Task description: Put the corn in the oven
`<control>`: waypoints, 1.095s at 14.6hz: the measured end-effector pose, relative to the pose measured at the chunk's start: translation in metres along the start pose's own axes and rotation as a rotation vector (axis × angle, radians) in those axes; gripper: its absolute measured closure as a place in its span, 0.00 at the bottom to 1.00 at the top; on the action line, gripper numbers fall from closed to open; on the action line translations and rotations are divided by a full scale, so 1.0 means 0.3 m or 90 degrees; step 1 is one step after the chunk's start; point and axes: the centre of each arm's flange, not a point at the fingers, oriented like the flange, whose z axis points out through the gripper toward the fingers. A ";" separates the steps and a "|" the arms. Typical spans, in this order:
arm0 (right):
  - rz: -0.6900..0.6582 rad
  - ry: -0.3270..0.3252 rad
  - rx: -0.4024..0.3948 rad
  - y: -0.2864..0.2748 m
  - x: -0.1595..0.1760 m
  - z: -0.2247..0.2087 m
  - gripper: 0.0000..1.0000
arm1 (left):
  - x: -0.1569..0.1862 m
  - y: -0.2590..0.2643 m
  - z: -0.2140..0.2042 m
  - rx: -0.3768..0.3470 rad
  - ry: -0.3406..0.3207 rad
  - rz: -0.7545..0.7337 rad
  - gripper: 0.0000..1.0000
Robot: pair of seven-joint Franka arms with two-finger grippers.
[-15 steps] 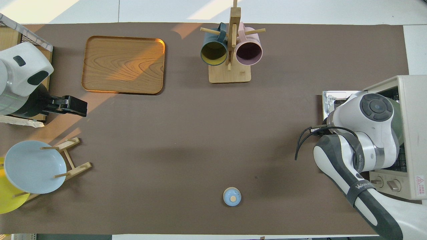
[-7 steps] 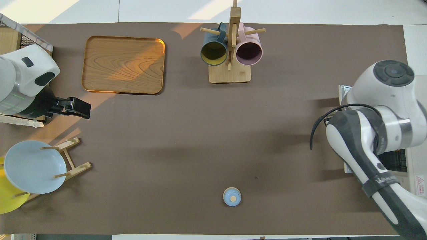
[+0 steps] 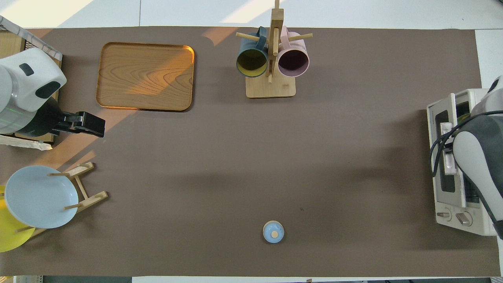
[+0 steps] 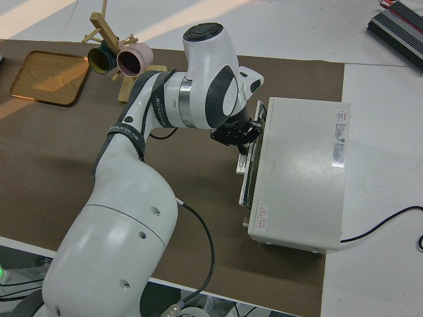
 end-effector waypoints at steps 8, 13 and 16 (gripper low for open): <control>-0.002 0.016 0.002 -0.059 -0.146 -0.231 0.20 | -0.004 -0.019 -0.009 0.000 0.001 -0.007 0.00; -0.003 0.075 0.024 -0.157 -0.132 -0.391 0.00 | -0.002 -0.041 -0.009 -0.001 0.001 -0.015 0.00; 0.021 0.071 0.036 -0.160 -0.118 -0.385 0.00 | -0.002 -0.040 -0.009 -0.001 0.001 -0.014 0.00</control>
